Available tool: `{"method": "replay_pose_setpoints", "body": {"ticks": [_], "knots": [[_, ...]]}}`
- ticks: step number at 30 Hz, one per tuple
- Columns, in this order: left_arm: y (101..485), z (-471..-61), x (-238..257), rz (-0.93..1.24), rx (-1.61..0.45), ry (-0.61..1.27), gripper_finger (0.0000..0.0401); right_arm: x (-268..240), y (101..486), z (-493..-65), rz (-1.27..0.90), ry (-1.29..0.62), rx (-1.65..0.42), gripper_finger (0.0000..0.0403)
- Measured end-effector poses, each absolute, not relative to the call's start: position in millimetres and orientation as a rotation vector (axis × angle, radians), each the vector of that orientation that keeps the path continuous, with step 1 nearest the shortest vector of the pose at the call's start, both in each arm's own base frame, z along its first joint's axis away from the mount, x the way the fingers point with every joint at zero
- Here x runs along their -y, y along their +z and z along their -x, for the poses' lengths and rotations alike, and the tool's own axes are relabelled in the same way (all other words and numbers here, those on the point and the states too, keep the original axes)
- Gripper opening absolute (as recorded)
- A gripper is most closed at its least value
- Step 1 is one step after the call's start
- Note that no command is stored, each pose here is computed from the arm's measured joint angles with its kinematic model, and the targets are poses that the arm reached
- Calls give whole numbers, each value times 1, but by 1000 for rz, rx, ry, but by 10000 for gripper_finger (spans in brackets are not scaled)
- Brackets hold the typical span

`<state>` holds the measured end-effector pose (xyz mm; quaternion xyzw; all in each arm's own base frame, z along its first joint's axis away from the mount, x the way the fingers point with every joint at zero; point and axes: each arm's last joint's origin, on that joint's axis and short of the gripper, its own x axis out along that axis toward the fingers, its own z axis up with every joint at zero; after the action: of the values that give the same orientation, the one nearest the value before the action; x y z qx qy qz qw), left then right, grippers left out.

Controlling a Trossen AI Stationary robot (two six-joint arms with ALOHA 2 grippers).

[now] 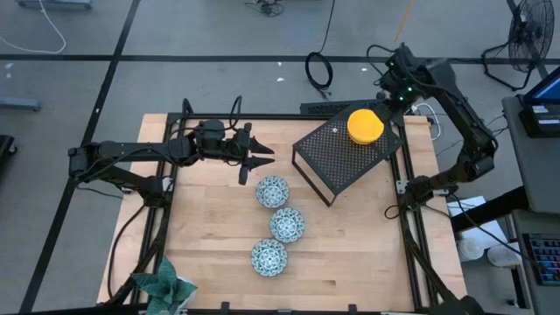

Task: Pick & Place Mini bowls
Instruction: Put the top blue patterned bowl on the shelf

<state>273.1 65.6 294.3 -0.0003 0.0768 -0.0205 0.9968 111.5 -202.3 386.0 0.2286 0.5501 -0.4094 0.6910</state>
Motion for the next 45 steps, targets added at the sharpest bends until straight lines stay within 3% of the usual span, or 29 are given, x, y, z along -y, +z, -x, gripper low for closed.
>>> {"method": "replay_pose_setpoints", "body": {"ticks": [14, 20, 27, 36, 45], "knots": [[294, -273, -66, 0, -153, -40, 124, 154, 447, -95, -215, -1005, -743, 171], [294, -273, -66, 2, -154, -40, 124, 118, 465, -78, -164, -934, -593, 171], [294, -273, -66, 3, -155, -40, 124, 78, 466, -64, -206, -593, -339, 171], [294, -273, -66, 68, -157, -36, 124, 73, 400, -79, -294, -78, -43, 171], [298, -276, -56, 69, -121, -71, 124, 62, 356, -115, -256, 262, -10, 171]]}}
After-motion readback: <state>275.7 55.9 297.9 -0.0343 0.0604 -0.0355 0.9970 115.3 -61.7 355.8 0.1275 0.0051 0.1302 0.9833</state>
